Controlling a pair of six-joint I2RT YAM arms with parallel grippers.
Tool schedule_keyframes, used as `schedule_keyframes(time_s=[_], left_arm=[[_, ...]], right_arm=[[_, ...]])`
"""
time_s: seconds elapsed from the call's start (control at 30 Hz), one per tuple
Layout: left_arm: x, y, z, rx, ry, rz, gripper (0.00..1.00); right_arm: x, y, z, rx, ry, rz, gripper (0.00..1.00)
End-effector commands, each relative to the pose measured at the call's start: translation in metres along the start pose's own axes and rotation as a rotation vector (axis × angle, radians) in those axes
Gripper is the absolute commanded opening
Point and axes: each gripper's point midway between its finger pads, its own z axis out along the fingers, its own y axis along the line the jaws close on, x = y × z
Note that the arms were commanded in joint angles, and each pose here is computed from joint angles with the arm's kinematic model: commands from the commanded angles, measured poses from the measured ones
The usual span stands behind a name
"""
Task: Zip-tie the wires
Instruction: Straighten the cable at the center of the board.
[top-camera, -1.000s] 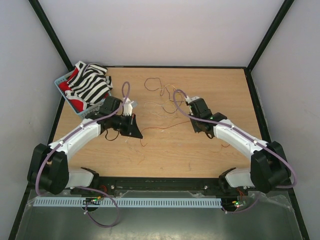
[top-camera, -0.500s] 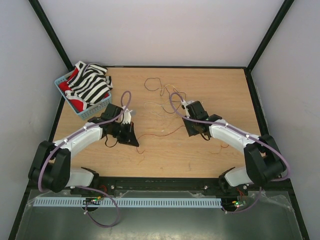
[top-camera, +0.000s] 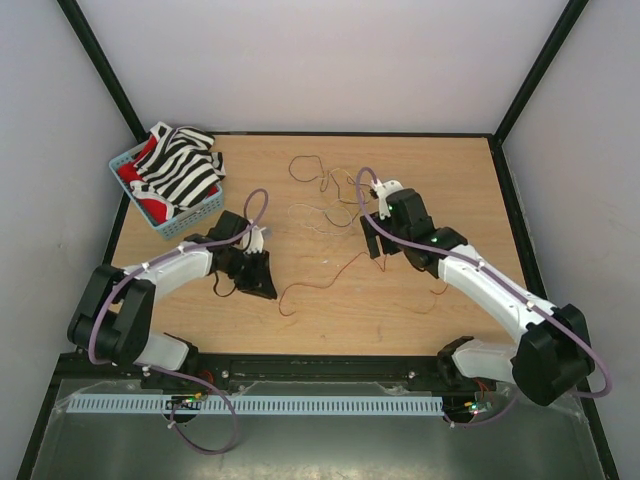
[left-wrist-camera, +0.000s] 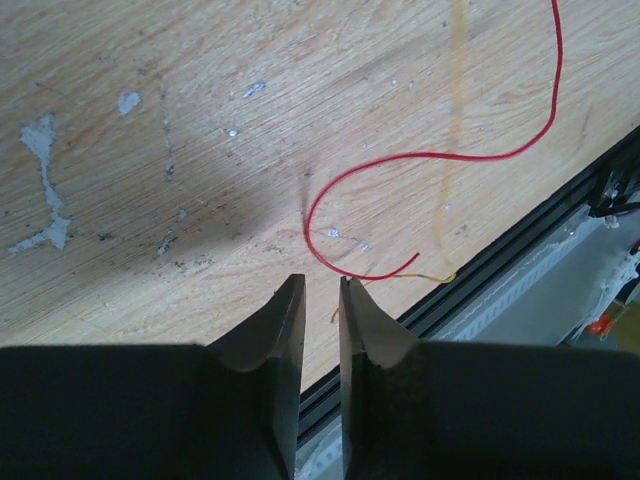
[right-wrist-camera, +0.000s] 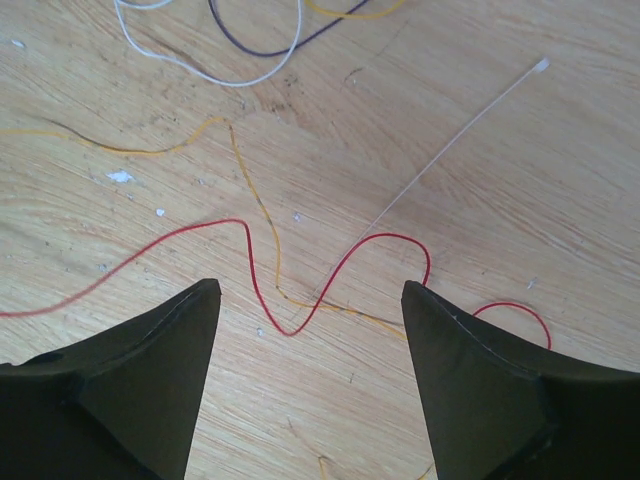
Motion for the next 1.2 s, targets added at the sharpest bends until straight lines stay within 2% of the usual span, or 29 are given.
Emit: schedule_keyframes(time_s=[0.0, 0.23, 0.43, 0.57, 0.67, 0.77, 0.87, 1.17], left_arm=[[0.005, 0.009, 0.002, -0.032, 0.003, -0.010, 0.26], [-0.006, 0.014, -0.009, -0.074, -0.070, -0.012, 0.48], [-0.038, -0.013, -0.037, -0.022, -0.201, 0.083, 0.68], [-0.074, -0.041, -0.073, -0.012, -0.356, 0.202, 0.81], [-0.101, -0.052, -0.114, -0.074, -0.527, 0.272, 0.97], [-0.116, -0.064, -0.152, -0.063, -0.662, 0.298, 0.99], [-0.117, -0.078, -0.179, 0.007, -0.733, 0.305, 0.99], [-0.097, -0.084, -0.190, 0.070, -0.755, 0.327, 0.99]], right_arm=[[-0.016, -0.003, -0.012, 0.017, -0.041, -0.006, 0.85], [-0.036, -0.009, -0.020, 0.049, -0.084, -0.010, 0.89], [-0.054, -0.002, -0.012, 0.021, -0.103, -0.004, 0.90], [-0.078, 0.006, 0.006, -0.016, -0.141, 0.011, 0.92], [-0.098, 0.006, 0.029, -0.030, -0.165, 0.025, 0.92], [-0.126, -0.005, 0.055, -0.038, -0.211, 0.025, 0.90], [-0.149, -0.023, 0.086, -0.025, -0.225, 0.023, 0.86], [-0.153, -0.032, 0.160, -0.090, -0.134, -0.032, 0.83]])
